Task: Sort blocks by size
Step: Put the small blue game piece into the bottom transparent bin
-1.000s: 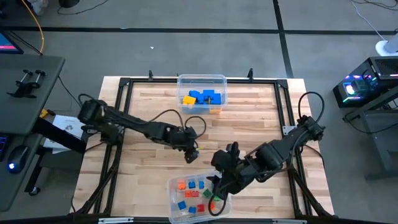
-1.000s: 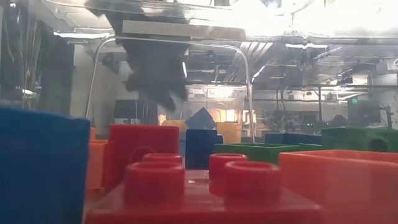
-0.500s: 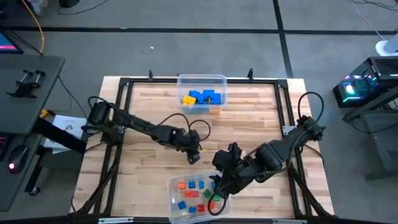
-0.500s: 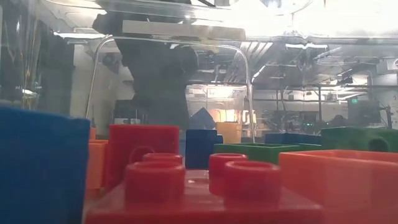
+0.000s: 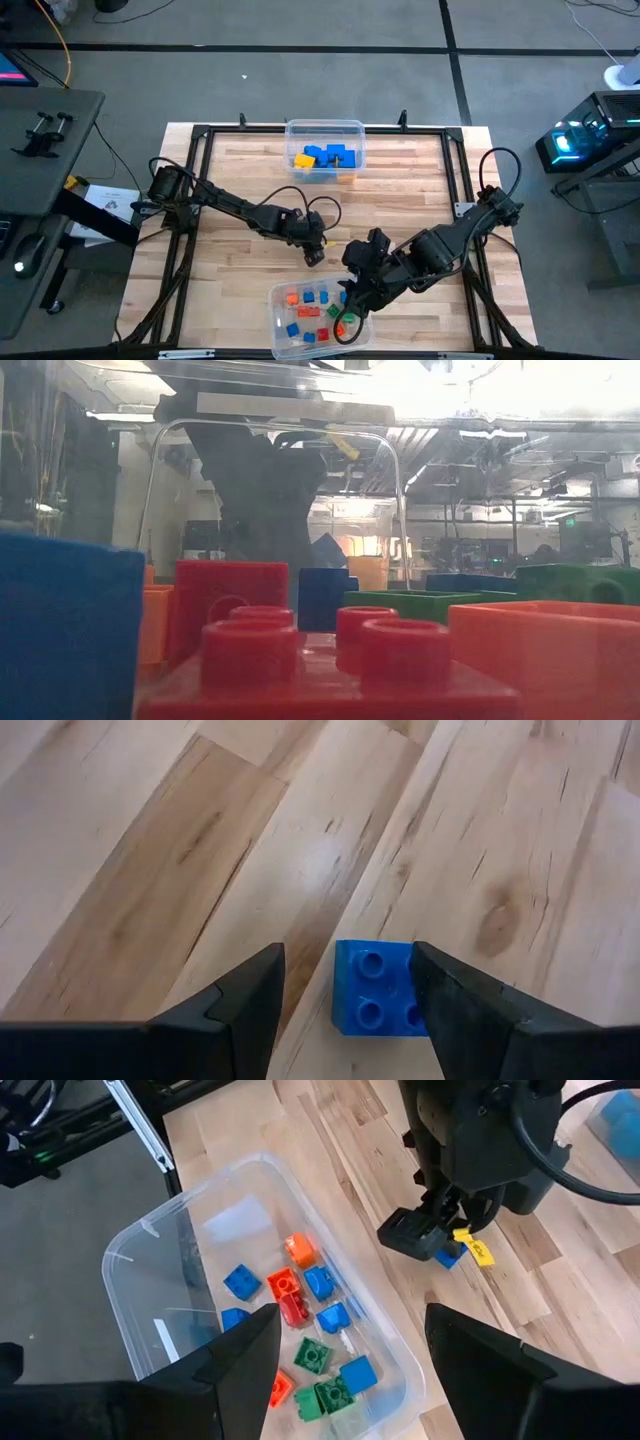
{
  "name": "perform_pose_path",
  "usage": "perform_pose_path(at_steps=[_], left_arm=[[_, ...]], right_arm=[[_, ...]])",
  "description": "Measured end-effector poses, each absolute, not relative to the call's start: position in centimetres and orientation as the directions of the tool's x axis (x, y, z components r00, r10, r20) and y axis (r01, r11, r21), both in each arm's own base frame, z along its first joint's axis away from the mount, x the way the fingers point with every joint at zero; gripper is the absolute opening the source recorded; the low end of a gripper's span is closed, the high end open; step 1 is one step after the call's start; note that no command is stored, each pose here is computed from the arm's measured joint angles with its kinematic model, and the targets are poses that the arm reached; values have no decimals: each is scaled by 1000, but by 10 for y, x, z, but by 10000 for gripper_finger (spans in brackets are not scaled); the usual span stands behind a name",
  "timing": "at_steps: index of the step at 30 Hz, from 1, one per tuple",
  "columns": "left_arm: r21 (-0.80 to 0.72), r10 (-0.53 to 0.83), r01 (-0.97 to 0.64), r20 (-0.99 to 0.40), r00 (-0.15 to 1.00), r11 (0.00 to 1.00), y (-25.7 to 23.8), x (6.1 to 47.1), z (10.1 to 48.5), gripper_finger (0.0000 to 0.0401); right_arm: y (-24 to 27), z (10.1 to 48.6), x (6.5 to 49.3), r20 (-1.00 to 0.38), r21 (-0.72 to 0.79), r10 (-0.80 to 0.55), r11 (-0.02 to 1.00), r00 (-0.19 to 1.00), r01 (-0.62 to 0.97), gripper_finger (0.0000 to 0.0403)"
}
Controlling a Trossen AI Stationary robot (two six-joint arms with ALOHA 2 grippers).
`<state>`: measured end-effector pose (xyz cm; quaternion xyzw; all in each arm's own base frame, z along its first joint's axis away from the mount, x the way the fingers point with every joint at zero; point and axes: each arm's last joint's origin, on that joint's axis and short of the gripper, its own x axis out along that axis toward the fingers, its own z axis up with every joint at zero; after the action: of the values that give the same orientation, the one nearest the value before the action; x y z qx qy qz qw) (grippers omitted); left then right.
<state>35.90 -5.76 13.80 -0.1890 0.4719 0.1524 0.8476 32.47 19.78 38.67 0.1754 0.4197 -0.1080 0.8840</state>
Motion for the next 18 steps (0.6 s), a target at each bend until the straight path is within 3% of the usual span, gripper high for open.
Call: perform_pose_path(at_steps=[12, 18], left_arm=[[-29, 160, -425, -901, 402, 905, -37, 343, 151, 203], [-92, 170, -457, -849, 500, 884, -33, 336, 188, 203]], right_arm=[[197, 386, 324, -779, 209, -57, 916, 624, 344, 245], [197, 386, 324, -780, 201, -62, 918, 623, 343, 245]])
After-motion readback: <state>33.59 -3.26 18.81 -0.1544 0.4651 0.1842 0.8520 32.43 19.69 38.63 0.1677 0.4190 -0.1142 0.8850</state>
